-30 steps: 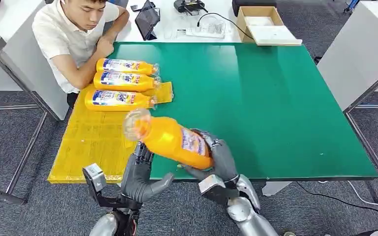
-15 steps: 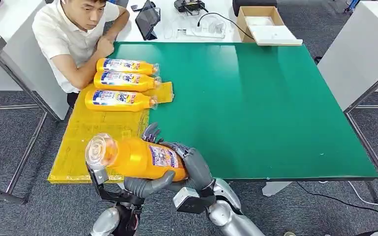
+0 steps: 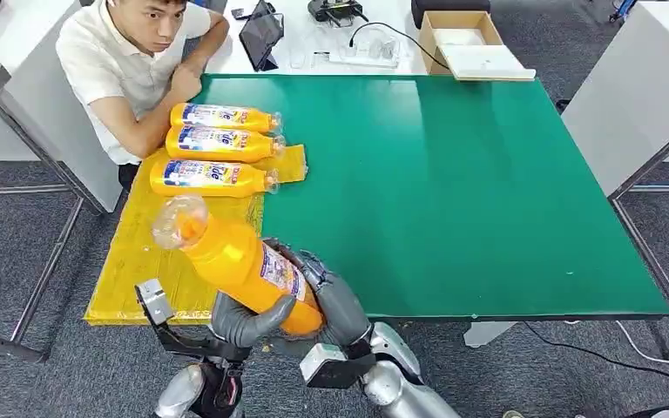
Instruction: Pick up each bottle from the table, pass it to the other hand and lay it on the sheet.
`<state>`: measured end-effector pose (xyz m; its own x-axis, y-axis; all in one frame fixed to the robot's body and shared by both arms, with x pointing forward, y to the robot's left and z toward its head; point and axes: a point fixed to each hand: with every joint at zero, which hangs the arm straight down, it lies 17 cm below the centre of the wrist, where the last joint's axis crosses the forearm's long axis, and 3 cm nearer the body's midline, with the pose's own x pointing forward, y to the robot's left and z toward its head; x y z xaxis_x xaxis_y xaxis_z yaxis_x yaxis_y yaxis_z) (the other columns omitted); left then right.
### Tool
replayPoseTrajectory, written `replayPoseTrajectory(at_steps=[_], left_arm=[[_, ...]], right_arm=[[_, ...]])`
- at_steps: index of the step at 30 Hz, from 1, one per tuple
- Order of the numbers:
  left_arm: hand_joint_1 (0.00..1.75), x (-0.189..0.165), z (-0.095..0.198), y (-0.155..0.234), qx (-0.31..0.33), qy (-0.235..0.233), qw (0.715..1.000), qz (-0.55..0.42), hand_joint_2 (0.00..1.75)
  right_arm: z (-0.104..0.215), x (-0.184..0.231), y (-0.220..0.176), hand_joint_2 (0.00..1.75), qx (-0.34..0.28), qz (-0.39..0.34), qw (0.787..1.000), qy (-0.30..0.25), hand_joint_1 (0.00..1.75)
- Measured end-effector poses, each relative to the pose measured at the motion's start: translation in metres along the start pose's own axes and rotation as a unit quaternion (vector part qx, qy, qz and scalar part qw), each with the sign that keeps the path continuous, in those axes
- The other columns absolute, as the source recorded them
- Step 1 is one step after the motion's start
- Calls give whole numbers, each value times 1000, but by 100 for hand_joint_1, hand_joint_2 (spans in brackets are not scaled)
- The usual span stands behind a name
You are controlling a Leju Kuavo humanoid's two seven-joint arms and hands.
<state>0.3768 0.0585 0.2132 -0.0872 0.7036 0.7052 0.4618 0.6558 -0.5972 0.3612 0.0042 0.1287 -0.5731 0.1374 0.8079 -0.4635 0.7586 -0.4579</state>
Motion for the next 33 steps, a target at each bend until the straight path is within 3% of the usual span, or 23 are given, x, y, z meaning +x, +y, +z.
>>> replayPoseTrajectory(at_steps=[13,33], left_arm=[[175,20,3,32,37,-25,998,-48,175],[175,24,3,39,44,-30,997,-51,175]], right_arm=[[38,13,8,0,-65,2,998,-1,0],[43,17,5,0,-76,0,997,0,0]])
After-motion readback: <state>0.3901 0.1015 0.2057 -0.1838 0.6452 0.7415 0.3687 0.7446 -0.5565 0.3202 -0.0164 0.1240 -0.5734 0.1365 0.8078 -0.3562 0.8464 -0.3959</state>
